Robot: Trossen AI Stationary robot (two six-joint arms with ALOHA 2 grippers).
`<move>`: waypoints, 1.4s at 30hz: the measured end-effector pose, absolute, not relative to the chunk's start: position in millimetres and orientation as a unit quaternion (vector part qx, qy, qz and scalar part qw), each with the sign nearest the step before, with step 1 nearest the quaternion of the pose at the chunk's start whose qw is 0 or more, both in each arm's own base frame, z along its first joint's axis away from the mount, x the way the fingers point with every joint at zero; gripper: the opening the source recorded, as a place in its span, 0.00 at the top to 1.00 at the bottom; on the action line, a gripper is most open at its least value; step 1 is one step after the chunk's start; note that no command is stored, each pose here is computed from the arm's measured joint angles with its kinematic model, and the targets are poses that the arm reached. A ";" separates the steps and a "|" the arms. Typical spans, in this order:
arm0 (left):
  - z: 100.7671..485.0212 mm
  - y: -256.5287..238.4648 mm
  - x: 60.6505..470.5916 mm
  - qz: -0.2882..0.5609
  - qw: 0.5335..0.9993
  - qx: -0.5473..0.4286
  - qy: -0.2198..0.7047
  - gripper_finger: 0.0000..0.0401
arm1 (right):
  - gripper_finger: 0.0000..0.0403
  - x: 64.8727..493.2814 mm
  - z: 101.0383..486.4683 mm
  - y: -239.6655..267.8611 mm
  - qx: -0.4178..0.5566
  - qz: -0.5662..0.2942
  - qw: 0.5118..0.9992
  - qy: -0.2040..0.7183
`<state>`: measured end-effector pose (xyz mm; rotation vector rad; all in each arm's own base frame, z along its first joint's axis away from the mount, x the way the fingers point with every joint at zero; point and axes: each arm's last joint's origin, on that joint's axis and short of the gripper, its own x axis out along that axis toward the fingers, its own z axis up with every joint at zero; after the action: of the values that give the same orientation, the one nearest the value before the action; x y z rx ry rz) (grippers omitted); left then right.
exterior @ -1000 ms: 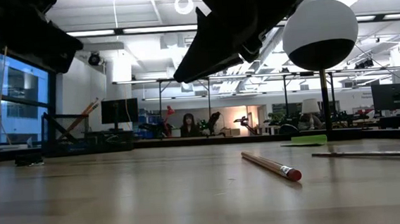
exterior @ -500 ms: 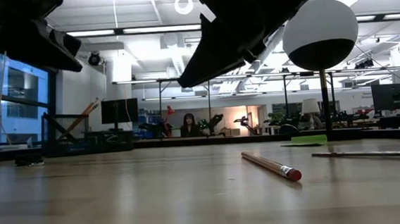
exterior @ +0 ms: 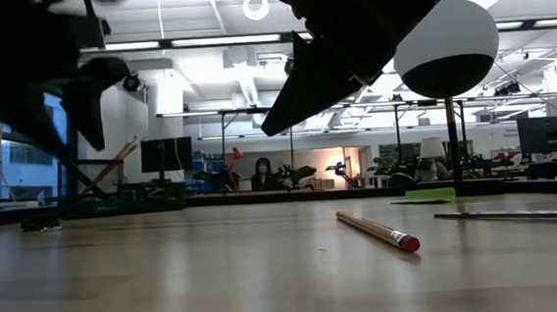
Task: Pick and place office supplies into organizer
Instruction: Put the black binder clip into the bottom left section of the desk organizer
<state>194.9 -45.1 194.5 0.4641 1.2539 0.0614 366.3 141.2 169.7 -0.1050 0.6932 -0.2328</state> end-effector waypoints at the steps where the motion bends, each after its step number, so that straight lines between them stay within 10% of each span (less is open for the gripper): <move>1: 191.8 -46.0 198.5 0.024 0.771 0.225 0.596 0.46 | 0.75 366.3 169.6 141.4 -0.051 -0.110 0.933 0.340; 16: 181.0 -20.9 225.0 -0.017 0.577 0.190 0.794 0.50 | 0.75 360.0 166.8 151.0 -0.081 -0.070 0.925 0.364; 33: 147.6 -13.9 233.3 -0.079 0.502 0.193 0.839 0.27 | 0.75 356.5 165.6 155.0 -0.103 -0.064 0.920 0.372; 42: 130.1 -13.0 228.7 -0.073 0.500 0.198 0.840 0.33 | 0.75 356.2 165.3 154.8 -0.103 -0.065 0.919 0.374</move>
<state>228.7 -13.0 130.1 0.4792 2.0318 -0.1771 356.2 154.8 165.3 -0.2122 0.7689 -0.1336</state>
